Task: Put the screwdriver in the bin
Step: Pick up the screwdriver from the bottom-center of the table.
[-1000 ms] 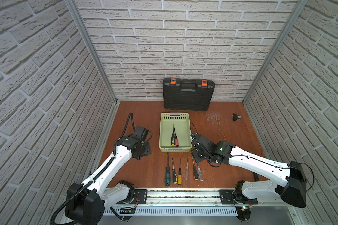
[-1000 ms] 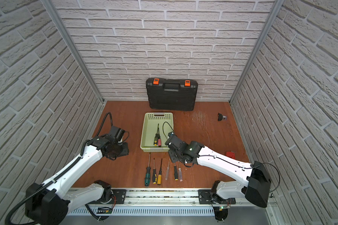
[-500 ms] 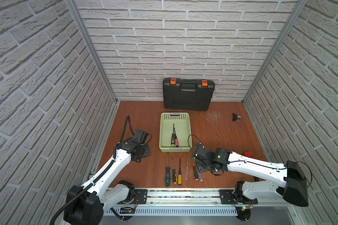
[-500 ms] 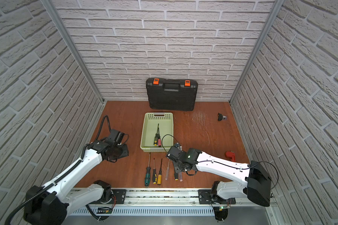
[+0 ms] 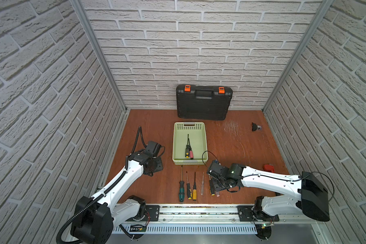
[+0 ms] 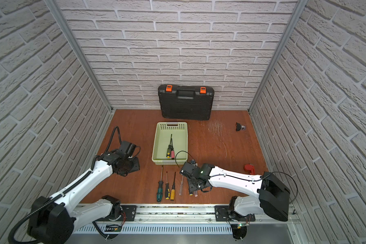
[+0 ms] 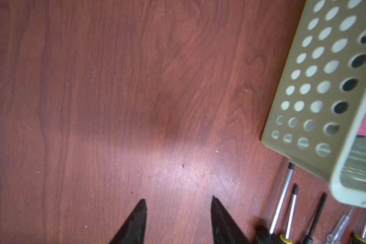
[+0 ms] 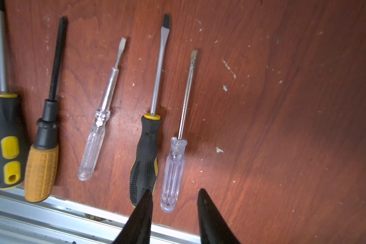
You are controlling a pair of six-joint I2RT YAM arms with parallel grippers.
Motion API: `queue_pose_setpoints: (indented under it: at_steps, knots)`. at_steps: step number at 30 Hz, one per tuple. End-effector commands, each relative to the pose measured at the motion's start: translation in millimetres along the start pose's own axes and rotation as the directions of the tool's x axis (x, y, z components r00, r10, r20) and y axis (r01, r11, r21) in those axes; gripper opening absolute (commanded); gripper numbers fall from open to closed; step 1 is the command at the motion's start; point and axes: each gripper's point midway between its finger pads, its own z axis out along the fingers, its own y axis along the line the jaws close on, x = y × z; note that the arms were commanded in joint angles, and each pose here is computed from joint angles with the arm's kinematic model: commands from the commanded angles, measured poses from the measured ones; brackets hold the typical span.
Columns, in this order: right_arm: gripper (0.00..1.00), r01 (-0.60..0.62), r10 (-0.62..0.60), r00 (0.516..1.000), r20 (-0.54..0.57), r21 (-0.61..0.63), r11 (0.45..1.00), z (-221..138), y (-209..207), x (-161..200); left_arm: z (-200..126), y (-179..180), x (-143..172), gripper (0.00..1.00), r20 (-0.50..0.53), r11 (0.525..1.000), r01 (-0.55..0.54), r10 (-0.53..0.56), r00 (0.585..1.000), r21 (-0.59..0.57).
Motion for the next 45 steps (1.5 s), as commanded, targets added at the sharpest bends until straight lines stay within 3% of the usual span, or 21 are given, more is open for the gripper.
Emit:
queue_pose_setpoints:
  at_steps: [1, 15, 27, 34, 36, 41, 45]
  knots:
    - [0.38, -0.026, 0.026, 1.0, -0.007, -0.029, 0.999, 10.6, 6.3, 3.0, -5.4, 1.0, -3.9, 0.5, 0.008, 1.0, 0.006, -0.006, 1.0, -0.004]
    - [0.36, -0.004, 0.006, 1.0, -0.028, 0.077, 0.997, 24.3, -7.2, 4.6, -9.9, -0.3, -7.2, 0.5, 0.009, 1.0, -0.003, 0.003, 1.0, -0.008]
    - [0.32, 0.013, -0.009, 0.998, -0.057, 0.074, 0.997, 39.3, -2.9, 8.0, -13.4, -2.2, -11.6, 0.5, 0.012, 1.0, -0.01, 0.01, 1.0, -0.01]
    - [0.18, 0.009, -0.004, 0.997, -0.08, 0.067, 0.998, 44.5, -1.3, 12.1, -16.4, -3.5, -16.0, 0.5, 0.018, 1.0, -0.021, 0.021, 1.0, -0.014]
    - [0.09, 0.01, -0.004, 0.997, -0.079, 0.072, 0.997, 43.7, -2.2, 12.1, -15.7, -3.9, -16.6, 0.5, 0.016, 1.0, -0.025, 0.025, 1.0, -0.017]
    - [0.06, 0.005, 0.001, 0.998, -0.056, 0.104, 0.995, 28.1, -11.4, 8.9, -15.3, -4.2, -18.3, 0.5, 0.017, 0.999, -0.03, 0.031, 0.999, -0.02]
    - [0.06, 0.015, -0.016, 1.0, 0.007, 0.117, 0.993, -16.1, -16.2, -8.9, -14.5, 8.6, -15.1, 0.5, 0.032, 0.997, -0.011, 0.013, 0.999, -0.072]
